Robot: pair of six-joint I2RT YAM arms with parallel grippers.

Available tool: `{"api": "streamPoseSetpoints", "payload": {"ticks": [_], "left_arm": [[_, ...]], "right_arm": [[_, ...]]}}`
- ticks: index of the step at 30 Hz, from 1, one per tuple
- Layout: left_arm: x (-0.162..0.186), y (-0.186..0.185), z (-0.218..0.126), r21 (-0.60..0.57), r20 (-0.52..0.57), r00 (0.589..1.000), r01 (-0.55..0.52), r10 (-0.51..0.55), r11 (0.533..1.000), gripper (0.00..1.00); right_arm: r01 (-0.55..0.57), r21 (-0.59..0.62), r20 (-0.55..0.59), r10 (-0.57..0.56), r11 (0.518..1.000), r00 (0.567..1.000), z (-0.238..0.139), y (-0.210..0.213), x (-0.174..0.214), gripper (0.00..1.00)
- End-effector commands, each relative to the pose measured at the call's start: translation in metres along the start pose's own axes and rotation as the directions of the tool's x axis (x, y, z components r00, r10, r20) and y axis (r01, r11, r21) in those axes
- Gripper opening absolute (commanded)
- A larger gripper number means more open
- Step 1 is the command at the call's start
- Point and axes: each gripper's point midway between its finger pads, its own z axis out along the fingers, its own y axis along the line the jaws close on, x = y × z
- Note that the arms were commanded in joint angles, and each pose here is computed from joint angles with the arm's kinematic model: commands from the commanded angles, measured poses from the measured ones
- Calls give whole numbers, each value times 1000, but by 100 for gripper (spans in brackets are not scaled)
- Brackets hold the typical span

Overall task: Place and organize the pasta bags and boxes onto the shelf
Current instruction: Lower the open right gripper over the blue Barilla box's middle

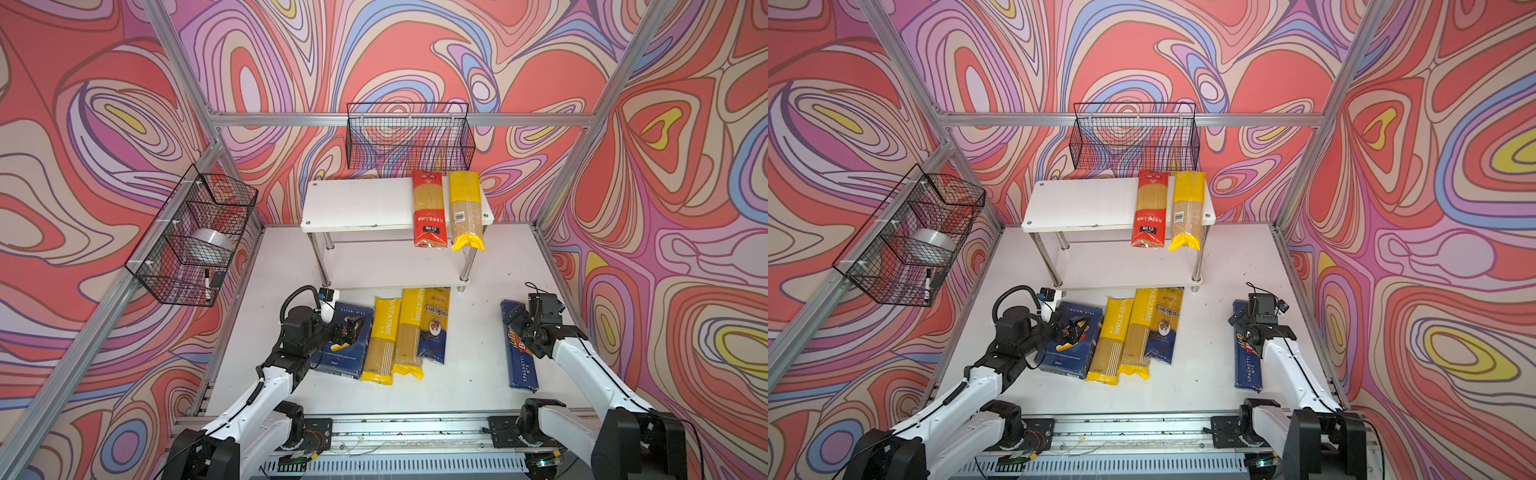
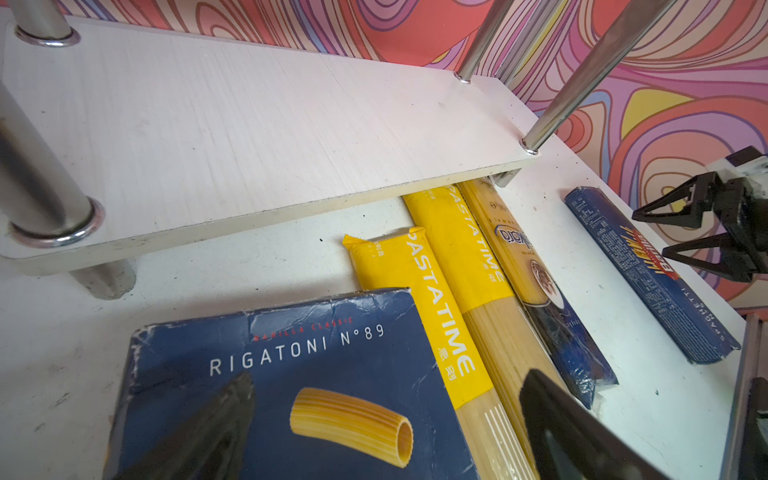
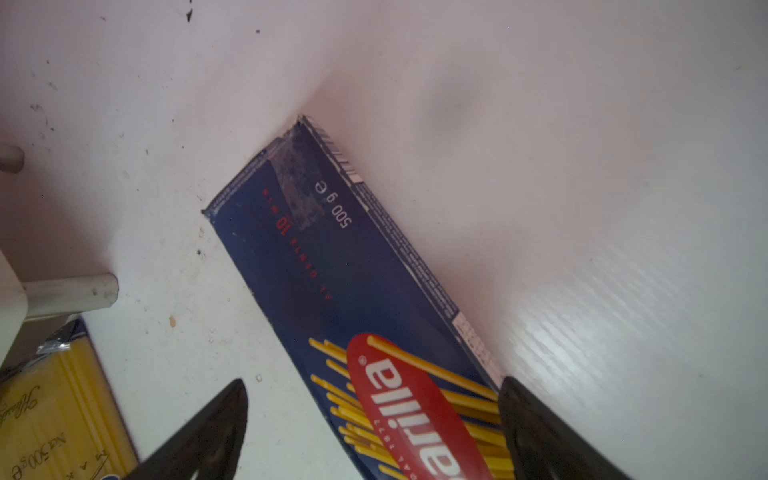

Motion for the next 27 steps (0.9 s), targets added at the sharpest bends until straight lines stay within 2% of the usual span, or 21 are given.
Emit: {"api": "streamPoseSetpoints", "payload": {"ticks": [1, 5, 14, 18, 21, 24, 27], "left_arm": [[-10, -6, 0, 21, 13, 1000, -18, 17, 1000, 100], [-10, -6, -1, 17, 19, 1000, -19, 19, 1000, 100], [-9, -5, 2, 19, 7, 1000, -13, 12, 1000, 100], [-9, -5, 2, 19, 7, 1000, -13, 13, 1000, 100], [-9, -5, 2, 19, 8, 1000, -13, 13, 1000, 100], [-8, -5, 2, 18, 6, 1000, -12, 12, 1000, 100], [-9, -4, 1, 17, 7, 1000, -13, 12, 1000, 100]], "right_arm": [[35, -52, -46, -38, 998, 998, 0, 11, 4, 96], [42, -63, -68, -46, 997, 997, 0, 10, 12, 96], [-23, -219, -190, -20, 976, 982, 0, 34, 41, 88], [54, -240, -188, -101, 969, 977, -13, 53, 45, 88], [177, -261, -161, -223, 949, 961, -26, 83, 59, 88], [306, -176, -169, -335, 936, 927, -27, 90, 70, 89], [365, -98, -178, -377, 926, 909, -26, 84, 67, 90]]}}
